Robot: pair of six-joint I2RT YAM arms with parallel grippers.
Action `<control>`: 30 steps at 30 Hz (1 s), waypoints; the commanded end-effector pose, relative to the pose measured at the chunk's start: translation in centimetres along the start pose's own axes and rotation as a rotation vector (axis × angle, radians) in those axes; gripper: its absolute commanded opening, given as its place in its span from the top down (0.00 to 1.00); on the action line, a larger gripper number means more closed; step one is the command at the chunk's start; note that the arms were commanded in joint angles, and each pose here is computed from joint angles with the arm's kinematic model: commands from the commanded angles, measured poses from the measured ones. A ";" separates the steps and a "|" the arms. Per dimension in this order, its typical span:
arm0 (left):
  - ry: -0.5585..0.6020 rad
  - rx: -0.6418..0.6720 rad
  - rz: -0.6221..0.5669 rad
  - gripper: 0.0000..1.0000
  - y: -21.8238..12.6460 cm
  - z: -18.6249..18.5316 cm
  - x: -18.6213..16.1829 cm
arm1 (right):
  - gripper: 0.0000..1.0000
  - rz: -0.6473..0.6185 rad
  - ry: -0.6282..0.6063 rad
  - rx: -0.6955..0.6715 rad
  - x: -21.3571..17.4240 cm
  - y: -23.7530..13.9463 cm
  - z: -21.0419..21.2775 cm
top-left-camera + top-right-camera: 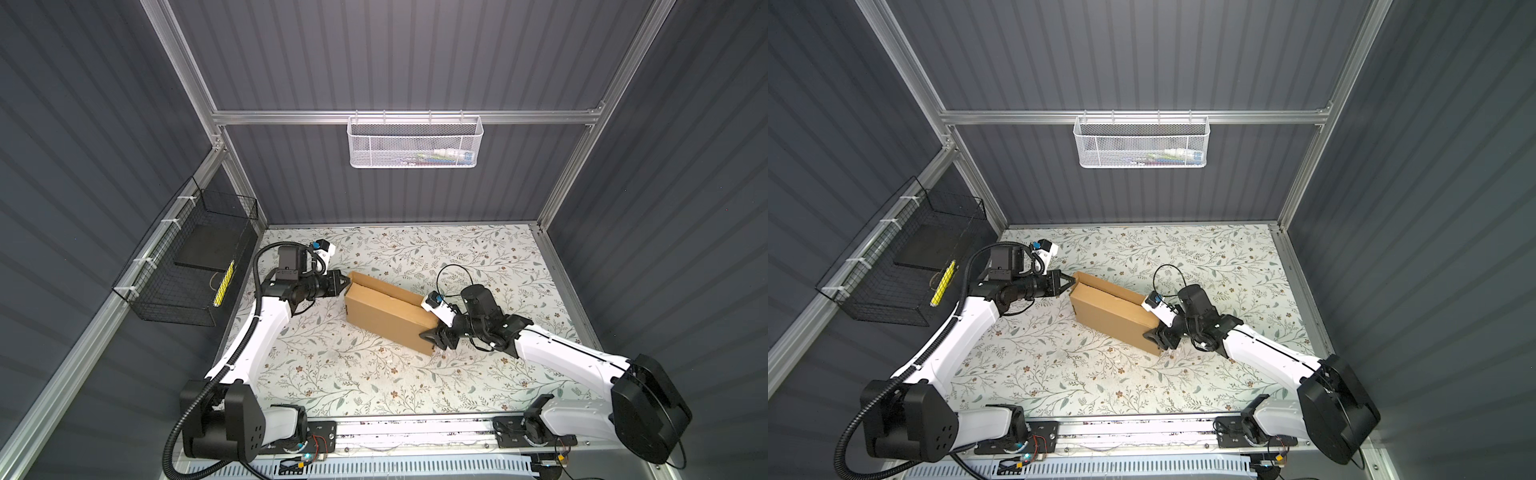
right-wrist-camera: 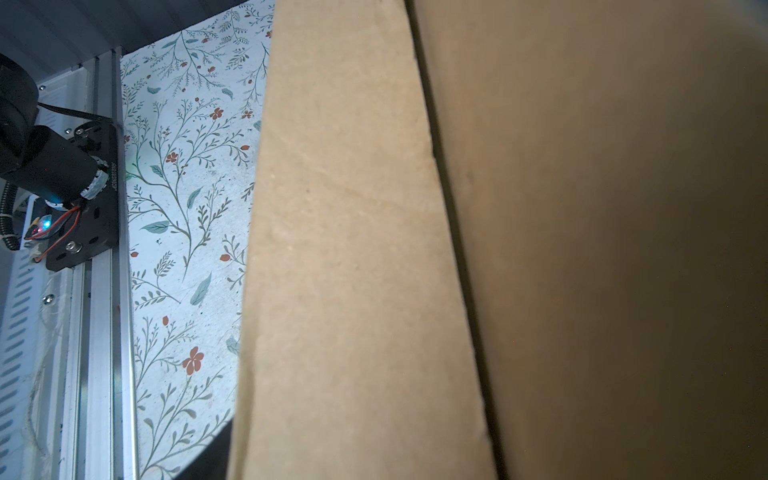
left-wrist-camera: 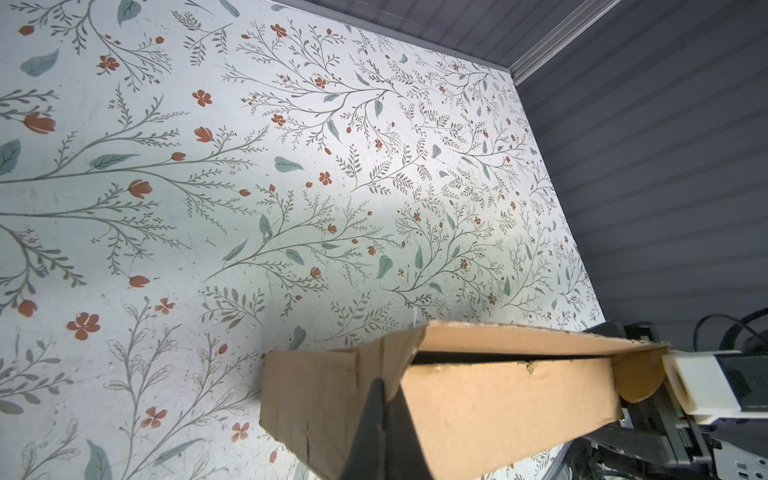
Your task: Fold the paper box
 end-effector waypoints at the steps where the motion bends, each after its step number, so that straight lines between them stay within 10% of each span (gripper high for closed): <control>1: -0.023 -0.017 0.003 0.94 -0.2 -0.3 -0.6 | 0.35 -0.001 0.005 0.001 0.3 0.1 0.0; 30: -0.093 -0.017 -0.024 0.91 -0.7 -0.7 -0.2 | 0.31 0.000 0.004 -0.004 0.1 0.0 0.1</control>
Point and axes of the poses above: each gripper's point midway between its finger pads, its own y axis out along the fingers, its own z axis along the line the jaws close on, x = y × z, the point moved 1 cm from there along -y, back along the fingers, and after that the axes turned 13 degrees about -y, right-handed, at the moved point
